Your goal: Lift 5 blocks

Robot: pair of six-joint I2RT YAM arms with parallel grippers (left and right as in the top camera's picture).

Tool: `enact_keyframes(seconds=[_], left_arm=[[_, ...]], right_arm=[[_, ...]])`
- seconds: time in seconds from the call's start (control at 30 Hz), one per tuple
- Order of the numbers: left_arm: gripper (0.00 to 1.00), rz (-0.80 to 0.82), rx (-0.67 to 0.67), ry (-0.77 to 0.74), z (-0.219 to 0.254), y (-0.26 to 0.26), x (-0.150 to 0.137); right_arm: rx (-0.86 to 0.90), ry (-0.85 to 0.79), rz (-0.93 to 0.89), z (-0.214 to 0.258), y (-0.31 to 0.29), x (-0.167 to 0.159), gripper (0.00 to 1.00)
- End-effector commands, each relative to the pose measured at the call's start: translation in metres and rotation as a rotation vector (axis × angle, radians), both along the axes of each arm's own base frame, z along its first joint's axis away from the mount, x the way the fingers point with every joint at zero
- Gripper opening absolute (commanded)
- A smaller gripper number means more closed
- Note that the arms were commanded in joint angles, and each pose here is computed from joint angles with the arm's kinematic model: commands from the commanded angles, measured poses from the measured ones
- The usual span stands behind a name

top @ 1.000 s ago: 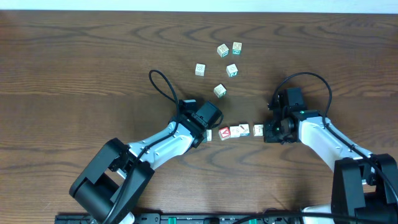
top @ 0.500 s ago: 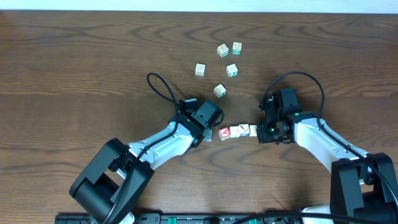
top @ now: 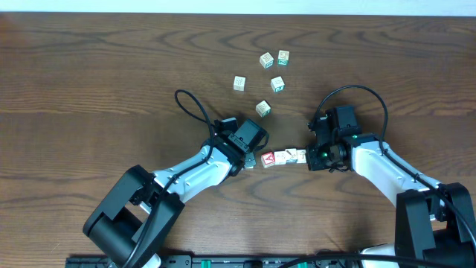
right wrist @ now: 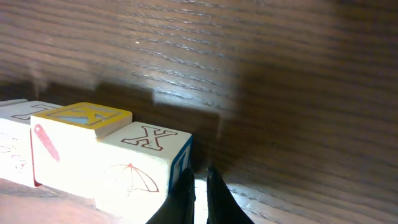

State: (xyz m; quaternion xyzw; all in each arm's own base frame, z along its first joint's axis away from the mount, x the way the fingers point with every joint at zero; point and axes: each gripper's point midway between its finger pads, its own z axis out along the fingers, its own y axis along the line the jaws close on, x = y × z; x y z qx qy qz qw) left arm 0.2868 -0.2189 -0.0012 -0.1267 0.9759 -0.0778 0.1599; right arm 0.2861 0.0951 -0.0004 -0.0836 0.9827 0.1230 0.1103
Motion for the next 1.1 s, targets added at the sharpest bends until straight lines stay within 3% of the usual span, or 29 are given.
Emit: enact_keyframes(seconds=[0.0, 0.83, 1.07], left_arm=[[0.08, 0.009, -0.020, 0.036, -0.007, -0.002, -0.006], [0.12, 0.034, -0.064, 0.019, -0.004, -0.010, 0.000], [0.11, -0.043, -0.067, 0.004, -0.003, -0.015, 0.001]], right_arm=[[0.020, 0.007, 0.039, -0.002, 0.008, -0.005, 0.06], [0.109, 0.004, 0.129, 0.004, 0.025, -0.010, 0.06], [0.107, 0.005, 0.128, 0.003, 0.024, -0.010, 0.06]])
